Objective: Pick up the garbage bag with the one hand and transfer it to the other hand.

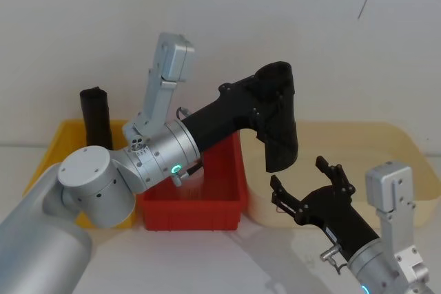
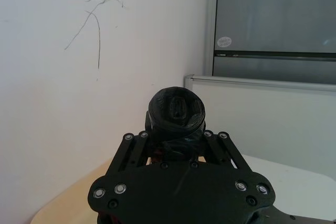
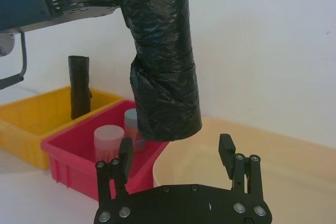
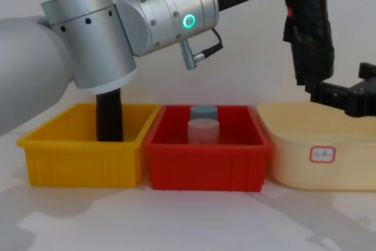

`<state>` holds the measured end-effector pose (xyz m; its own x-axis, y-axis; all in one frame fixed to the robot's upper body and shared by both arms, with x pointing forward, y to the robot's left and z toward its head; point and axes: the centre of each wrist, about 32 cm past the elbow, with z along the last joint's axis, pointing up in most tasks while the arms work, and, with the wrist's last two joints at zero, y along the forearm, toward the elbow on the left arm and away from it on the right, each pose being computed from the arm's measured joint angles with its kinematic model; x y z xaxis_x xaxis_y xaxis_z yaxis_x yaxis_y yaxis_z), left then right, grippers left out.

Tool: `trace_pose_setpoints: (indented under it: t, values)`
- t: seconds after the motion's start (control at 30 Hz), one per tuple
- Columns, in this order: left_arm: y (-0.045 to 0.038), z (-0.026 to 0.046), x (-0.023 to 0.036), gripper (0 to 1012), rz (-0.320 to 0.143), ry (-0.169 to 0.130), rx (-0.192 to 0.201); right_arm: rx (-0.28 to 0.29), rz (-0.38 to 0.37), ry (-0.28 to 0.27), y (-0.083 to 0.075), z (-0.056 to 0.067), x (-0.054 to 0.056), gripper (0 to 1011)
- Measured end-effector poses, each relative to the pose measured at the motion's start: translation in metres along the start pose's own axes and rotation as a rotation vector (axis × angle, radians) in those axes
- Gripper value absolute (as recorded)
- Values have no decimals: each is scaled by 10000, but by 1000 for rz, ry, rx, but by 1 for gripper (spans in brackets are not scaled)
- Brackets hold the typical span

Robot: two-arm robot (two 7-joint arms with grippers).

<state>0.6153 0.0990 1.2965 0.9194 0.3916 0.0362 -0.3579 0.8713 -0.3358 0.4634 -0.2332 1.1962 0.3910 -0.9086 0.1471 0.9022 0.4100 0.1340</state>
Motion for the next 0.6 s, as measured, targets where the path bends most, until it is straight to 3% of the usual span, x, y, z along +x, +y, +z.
trace_pose_setpoints:
  t: [0.6]
  values:
    - [1, -1, 1, 375, 0, 0, 0, 25, 2, -12, 242, -46, 66, 999]
